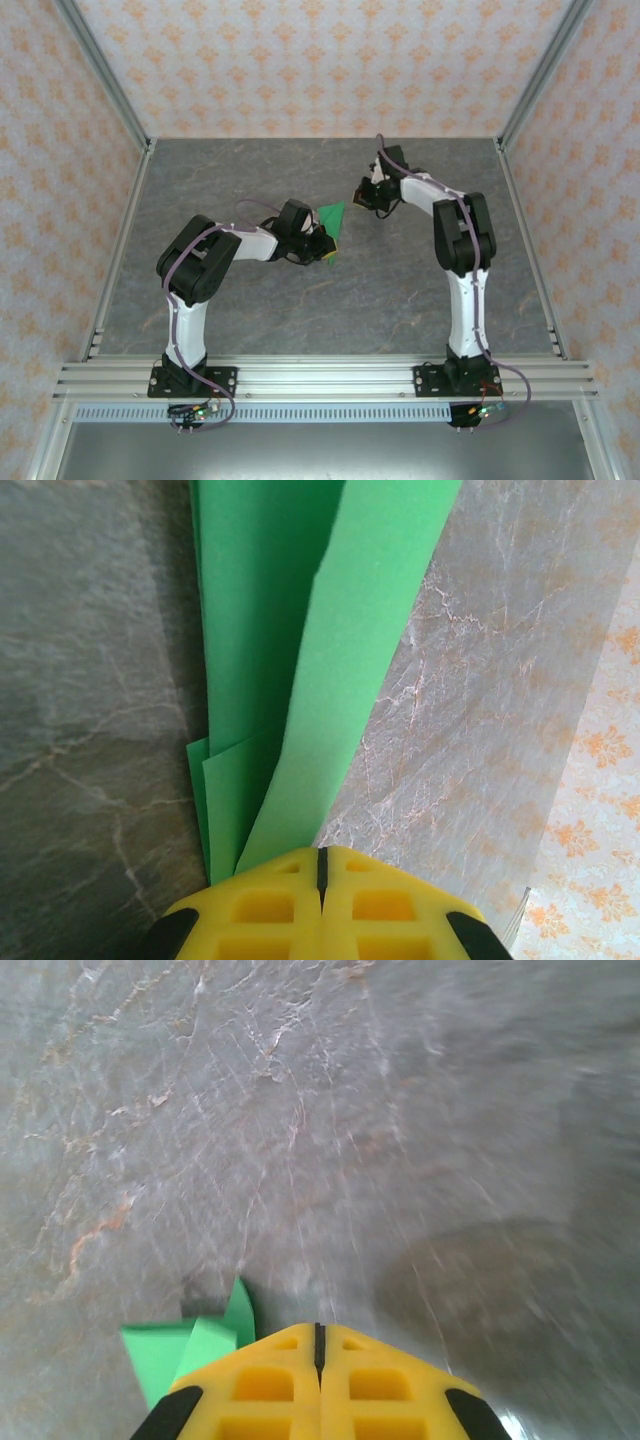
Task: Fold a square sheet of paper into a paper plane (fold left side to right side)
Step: Fold the wing for the fifth time at the center of the table.
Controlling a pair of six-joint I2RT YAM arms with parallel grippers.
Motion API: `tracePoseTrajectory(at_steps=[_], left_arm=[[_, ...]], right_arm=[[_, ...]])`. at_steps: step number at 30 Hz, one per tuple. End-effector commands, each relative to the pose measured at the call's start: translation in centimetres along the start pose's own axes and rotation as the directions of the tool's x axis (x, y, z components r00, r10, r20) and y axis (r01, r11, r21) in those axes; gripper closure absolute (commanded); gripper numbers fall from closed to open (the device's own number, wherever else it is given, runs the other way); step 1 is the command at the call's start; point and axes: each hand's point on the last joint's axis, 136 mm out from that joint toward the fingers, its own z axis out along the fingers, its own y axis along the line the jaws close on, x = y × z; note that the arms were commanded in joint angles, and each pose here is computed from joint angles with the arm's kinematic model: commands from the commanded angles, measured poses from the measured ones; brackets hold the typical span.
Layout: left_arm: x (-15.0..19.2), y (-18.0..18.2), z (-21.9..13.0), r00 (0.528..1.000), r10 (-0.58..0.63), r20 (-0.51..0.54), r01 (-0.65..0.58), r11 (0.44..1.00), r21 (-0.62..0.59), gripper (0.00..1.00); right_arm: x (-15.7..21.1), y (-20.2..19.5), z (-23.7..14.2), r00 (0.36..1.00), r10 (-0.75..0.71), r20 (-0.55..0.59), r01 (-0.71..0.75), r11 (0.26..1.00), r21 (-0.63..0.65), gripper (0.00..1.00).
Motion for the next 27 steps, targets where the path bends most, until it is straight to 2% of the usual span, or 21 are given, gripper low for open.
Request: tracePoseTrajectory(at_steps=[1,5,10,18,27], left_arm=[[2.7,7.6,0.7,0.991,-0.127,-0.053,0.111,0.965,-0.238,1.00],[2.7,7.5,0.6,0.991,-0.127,-0.053,0.111,0.964,-0.240,1.00],[2.7,7.4,0.5,0.991,-0.123,-0.056,0.106,0.965,-0.242,1.00],[2.7,6.5,-0.1,0.993,-0.099,-0.058,0.084,0.971,-0.225,1.00],[2.1,1.7,-2.5,0.999,0.021,-0.044,-0.025,0.994,-0.107,1.00]], right_arm=[[-0.5,3.6,-3.6,0.994,-0.067,0.088,0.072,0.996,-0.055,1.00],[3.6,5.6,-1.8,0.999,-0.050,0.001,0.049,0.991,-0.128,1.00],[5.5,6.1,2.1,0.998,0.003,-0.069,-0.014,0.988,-0.155,1.00],[6.0,3.6,4.9,0.994,0.019,-0.111,-0.025,0.998,-0.057,1.00],[7.3,1.9,5.3,0.989,0.016,-0.149,-0.015,1.000,0.005,1.00]])
